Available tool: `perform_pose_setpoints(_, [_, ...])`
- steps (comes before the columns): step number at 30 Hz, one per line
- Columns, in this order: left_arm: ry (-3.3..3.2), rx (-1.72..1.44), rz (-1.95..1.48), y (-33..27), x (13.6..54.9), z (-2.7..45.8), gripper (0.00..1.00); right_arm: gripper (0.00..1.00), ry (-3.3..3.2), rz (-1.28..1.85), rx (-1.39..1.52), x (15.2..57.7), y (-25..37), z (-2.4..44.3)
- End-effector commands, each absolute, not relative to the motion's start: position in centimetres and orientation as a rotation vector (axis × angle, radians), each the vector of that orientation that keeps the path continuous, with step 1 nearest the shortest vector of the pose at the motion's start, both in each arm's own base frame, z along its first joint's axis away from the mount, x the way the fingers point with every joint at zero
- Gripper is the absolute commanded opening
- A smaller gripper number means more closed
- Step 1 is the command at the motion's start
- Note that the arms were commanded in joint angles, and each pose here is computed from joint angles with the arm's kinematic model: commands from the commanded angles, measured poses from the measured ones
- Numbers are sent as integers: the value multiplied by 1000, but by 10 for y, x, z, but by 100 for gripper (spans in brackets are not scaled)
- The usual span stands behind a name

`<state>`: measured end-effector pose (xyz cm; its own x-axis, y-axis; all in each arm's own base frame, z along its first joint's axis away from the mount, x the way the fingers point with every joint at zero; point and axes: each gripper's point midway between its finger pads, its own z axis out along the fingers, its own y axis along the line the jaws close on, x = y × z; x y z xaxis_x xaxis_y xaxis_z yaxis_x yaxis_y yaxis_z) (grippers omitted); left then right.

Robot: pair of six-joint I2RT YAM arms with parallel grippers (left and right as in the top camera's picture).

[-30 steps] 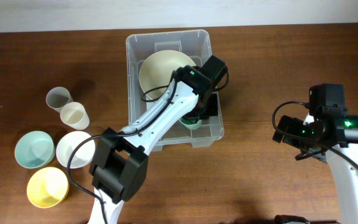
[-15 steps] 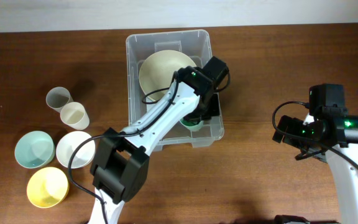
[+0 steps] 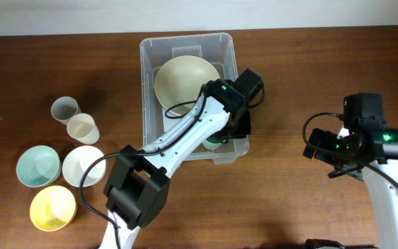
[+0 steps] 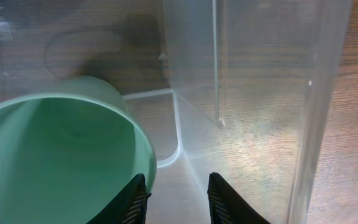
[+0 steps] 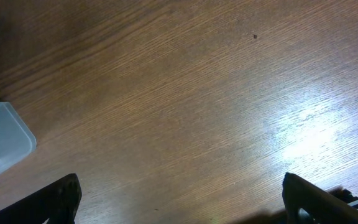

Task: Pack container
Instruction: 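Carry the mint green cup into the bin and lower it, then move the left gripper to the cream cup and grasp it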

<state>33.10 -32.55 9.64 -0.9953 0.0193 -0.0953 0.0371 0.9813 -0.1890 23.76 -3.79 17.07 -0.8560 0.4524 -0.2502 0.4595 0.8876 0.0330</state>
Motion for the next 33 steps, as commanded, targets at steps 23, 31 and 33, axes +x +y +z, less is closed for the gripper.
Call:
perform_pose_setpoints(23, [2703,-94,16,-220,411,179,54,99,2803,-38,680,237,-38,171])
perform_pose_setpoints(31, [2620,-456,154,-84,418,232,66,99,2803,-38,680,237,-38,171])
perform_pose_setpoints(33, [2641,-579,204,-43,413,230,67,99,2803,-38,680,237,-38,171])
